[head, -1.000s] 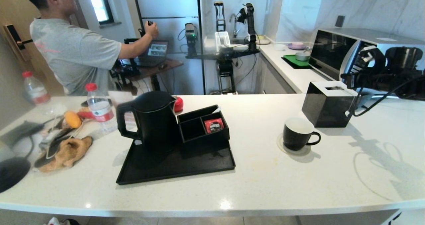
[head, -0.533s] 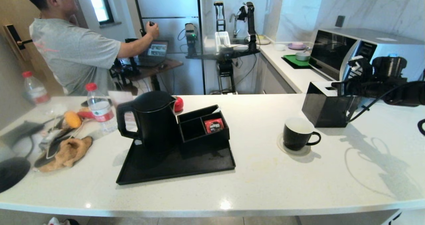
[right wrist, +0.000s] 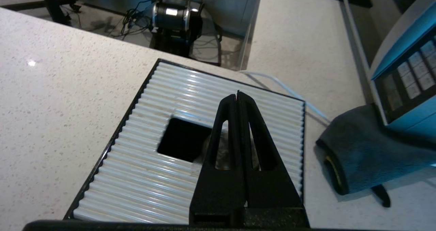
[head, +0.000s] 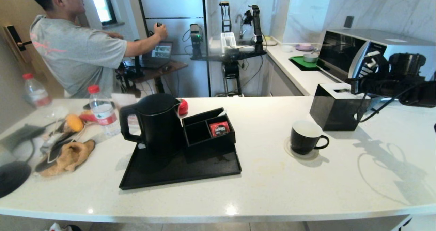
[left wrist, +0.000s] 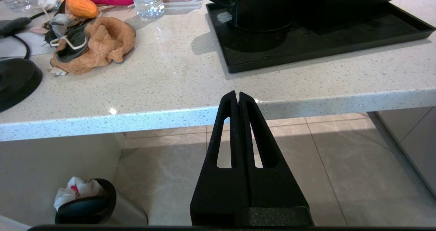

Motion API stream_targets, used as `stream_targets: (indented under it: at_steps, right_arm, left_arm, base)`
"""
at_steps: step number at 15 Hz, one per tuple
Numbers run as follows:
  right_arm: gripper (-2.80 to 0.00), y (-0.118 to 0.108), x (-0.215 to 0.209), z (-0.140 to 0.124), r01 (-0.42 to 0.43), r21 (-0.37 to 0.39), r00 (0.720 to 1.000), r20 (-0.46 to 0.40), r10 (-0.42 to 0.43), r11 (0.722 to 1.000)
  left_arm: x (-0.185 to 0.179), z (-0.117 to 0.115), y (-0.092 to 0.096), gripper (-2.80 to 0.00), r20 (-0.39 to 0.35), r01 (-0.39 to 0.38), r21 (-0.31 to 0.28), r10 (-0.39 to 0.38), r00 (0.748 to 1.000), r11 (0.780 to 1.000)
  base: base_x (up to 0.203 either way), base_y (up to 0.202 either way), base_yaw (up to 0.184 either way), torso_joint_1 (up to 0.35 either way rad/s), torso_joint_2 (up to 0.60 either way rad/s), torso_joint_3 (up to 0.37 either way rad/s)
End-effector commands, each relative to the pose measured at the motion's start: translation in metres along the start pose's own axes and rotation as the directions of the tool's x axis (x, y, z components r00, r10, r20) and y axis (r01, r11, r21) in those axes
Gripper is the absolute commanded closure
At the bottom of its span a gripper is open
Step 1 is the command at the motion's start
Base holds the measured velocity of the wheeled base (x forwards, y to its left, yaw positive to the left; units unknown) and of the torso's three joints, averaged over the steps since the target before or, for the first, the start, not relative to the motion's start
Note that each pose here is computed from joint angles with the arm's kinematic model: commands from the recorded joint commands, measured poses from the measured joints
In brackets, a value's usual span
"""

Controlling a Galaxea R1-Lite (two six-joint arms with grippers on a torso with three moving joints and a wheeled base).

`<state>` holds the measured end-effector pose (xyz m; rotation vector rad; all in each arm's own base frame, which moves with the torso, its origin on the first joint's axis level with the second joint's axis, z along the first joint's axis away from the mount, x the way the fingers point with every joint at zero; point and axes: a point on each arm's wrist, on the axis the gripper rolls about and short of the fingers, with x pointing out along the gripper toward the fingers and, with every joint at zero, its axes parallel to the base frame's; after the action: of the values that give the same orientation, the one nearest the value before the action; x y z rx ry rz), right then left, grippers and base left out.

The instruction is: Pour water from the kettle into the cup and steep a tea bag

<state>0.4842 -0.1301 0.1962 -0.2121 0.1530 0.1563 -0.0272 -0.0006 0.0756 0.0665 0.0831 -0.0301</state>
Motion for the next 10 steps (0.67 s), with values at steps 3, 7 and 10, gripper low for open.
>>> stream_targets:
  at_steps: [3, 7, 10]
  right_arm:
    - [0.00, -0.008, -0.013, 0.015, 0.023, -0.013, 0.999, 0.029, -0.022, 1.000]
    - [0.00, -0.005, -0.005, 0.001, 0.007, 0.004, 1.000, -0.009, -0.007, 1.000]
    - [0.00, -0.003, 0.003, -0.014, -0.004, 0.019, 0.999, -0.042, 0.005, 1.000]
  left_arm:
    - [0.000, 0.000, 0.000, 0.00, 0.000, 0.000, 0.000, 0.000, 1.000, 1.000]
    - [0.000, 0.000, 0.000, 0.00, 0.000, 0.000, 0.000, 0.000, 1.000, 1.000]
    - [0.000, 0.000, 0.000, 0.00, 0.000, 0.000, 0.000, 0.000, 1.000, 1.000]
  base:
    - [0.000, 0.000, 0.000, 0.000, 0.00, 0.000]
    - [0.000, 0.000, 0.000, 0.000, 0.00, 0.000]
    - [0.000, 0.000, 0.000, 0.000, 0.00, 0.000]
